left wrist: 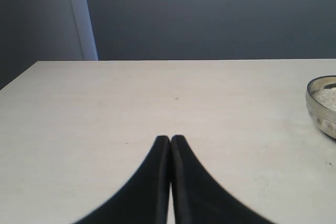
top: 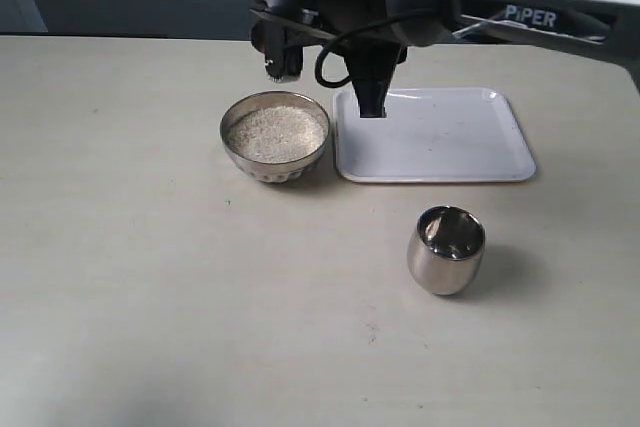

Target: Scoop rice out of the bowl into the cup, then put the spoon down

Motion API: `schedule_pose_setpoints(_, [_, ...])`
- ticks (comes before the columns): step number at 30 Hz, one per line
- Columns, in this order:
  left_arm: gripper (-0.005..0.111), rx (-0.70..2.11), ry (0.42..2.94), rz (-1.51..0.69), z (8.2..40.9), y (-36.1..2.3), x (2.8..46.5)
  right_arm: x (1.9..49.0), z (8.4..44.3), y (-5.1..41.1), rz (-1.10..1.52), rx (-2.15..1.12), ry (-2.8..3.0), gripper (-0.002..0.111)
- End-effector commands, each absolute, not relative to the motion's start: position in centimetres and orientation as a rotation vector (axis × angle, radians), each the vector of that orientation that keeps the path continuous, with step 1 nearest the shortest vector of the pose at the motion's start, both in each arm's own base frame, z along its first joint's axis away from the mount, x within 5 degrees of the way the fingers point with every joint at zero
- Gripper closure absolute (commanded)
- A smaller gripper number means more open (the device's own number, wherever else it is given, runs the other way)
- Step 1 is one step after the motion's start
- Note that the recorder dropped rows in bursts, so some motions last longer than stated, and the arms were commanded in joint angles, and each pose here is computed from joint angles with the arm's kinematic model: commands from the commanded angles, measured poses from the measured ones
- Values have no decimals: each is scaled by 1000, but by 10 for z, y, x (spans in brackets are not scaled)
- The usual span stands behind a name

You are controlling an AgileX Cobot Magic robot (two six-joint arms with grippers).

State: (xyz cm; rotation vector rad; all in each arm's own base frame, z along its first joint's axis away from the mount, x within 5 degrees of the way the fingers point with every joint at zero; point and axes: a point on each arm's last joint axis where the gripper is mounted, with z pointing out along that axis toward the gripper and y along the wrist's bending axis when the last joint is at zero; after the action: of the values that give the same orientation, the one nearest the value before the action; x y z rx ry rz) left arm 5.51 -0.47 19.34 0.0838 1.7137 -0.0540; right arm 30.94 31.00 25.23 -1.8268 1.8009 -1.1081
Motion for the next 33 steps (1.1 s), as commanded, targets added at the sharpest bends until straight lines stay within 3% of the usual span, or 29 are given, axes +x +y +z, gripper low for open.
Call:
schedule_pose_setpoints(1, [106,88,1714,-61,192,-5,55,319,234,308,-1134,-1961,1762,109])
schedule_pose_setpoints(17, [106,88,1714,-61,192,-5,55,342,175,325,-1422,-2163,1391,109])
schedule_pose_setpoints(24, [106,88,1714,-61,192,-5,55,346,149,330,-1435,-2218,1321,109])
schedule_pose_setpoints(33, [106,88,1714,-61,192,-5,55,344,149,329,-1410,-2220,1361,109])
